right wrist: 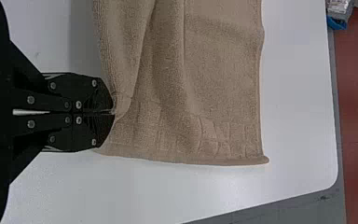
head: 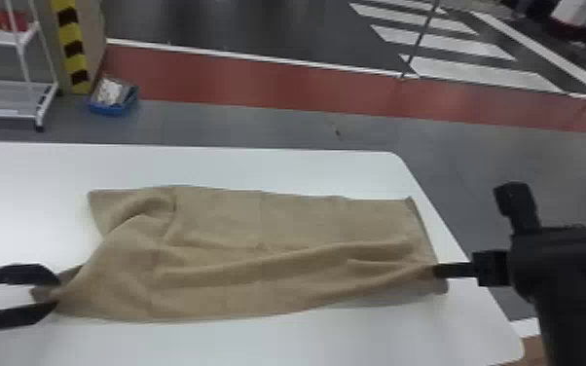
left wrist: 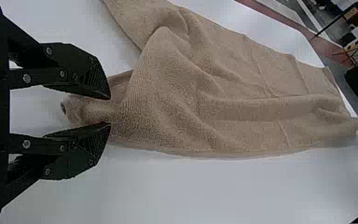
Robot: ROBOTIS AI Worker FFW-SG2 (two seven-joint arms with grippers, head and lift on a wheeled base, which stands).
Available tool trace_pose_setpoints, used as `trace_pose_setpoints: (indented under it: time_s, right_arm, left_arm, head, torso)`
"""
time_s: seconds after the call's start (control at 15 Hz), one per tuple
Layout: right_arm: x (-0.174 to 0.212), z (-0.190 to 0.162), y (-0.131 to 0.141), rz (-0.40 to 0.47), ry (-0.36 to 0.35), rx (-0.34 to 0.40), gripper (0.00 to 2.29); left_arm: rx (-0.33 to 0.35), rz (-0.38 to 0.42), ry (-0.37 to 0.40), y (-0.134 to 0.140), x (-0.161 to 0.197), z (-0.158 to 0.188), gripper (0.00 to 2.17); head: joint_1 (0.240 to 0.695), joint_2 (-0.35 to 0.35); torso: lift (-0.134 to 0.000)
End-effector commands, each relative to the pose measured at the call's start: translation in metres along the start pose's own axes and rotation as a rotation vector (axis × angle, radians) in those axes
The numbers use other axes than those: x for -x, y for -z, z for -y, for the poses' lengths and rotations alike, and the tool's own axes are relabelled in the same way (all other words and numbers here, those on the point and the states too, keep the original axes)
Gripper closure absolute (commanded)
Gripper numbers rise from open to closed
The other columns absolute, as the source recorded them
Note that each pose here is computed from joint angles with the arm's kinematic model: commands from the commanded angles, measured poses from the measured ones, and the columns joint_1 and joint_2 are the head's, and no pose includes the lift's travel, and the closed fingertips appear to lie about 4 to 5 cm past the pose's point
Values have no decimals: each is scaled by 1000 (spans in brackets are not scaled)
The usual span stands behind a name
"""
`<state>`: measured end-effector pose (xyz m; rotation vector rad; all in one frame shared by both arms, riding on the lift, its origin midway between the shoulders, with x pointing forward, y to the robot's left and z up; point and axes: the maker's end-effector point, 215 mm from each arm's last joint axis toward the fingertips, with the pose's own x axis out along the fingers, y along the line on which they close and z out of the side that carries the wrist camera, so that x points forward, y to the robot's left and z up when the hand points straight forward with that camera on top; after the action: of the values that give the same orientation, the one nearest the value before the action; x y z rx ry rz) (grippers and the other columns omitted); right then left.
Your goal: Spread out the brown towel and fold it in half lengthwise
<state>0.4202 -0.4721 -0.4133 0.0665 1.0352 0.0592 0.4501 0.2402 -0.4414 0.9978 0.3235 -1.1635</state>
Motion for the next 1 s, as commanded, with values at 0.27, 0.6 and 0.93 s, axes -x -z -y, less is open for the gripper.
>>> trace_pose_setpoints:
  time_s: [0.27,0.6,0.93]
  right_arm:
    - [4,1,4,3,1,-9,1521]
    - [8,8,2,18,3,-22,1521]
    - [10,12,-4,38,2,8,1521]
  left_arm:
    - [74,-70,12,21,-4,-3,1075]
    - [180,-101,-34,40,14,-19,1366]
    - [223,-124,-26,39,55,-25,1369]
  head:
    - [695,-290]
    - [695,-267]
    - [695,-233]
  torso:
    - [-124]
    - [-124]
    - [-124]
